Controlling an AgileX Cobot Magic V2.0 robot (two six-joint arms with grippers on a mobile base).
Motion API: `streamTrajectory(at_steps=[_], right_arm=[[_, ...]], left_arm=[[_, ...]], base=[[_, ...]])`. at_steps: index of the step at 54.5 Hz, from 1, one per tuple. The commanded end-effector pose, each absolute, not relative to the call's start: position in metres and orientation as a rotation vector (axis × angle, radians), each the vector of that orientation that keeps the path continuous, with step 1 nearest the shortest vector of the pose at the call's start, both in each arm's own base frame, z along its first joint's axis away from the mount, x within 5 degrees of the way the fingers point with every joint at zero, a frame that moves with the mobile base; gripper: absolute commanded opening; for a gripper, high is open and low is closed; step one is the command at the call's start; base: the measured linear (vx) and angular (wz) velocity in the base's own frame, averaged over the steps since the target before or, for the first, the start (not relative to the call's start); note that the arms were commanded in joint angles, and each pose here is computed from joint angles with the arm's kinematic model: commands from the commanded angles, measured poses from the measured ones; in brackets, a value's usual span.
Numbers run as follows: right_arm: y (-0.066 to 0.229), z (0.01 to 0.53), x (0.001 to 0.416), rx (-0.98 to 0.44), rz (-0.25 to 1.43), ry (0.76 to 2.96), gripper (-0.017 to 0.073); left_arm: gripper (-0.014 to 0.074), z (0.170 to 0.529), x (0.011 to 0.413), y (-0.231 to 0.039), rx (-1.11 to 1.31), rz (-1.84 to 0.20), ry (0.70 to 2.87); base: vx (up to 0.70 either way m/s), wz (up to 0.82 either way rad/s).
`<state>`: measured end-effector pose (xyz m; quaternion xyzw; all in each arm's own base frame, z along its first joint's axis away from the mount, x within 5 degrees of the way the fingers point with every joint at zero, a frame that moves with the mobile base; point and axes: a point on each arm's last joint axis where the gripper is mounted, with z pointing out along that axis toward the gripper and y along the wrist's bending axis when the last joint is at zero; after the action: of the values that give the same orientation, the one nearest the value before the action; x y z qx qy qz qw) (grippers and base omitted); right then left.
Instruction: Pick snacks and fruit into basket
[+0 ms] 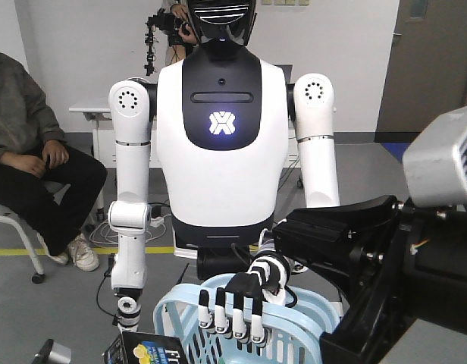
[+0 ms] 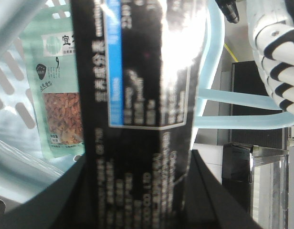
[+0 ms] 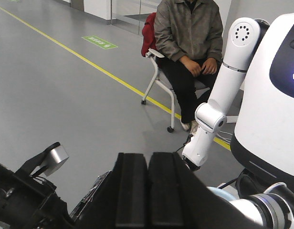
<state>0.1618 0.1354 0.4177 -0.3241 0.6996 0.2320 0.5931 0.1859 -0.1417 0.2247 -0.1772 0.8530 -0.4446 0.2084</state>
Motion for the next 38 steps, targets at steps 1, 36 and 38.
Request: streamTrajectory(at_steps=[1,36,38], right_arm=[[0.130,0.436,0.160,-0.685,0.536,1.540,-0.0008],[0.132,0.432,0.158,-0.722,0.548,1.573,-0.0008],[0.132,0.432,0.158,-0.722,0.548,1.573,-0.0008]], left_arm=[[0.0304,0.242,0.189,-0.146,-0.564,-1.355,2.302],[0.0322,0.239,0.216,-0.174,-0.440,-1.453,2.371],[0.0347,0.239,0.216,-0.174,-0.424,-1.447,2.370]], base=[[0.00,0.00],[0.00,0.00],[0.00,0.00]])
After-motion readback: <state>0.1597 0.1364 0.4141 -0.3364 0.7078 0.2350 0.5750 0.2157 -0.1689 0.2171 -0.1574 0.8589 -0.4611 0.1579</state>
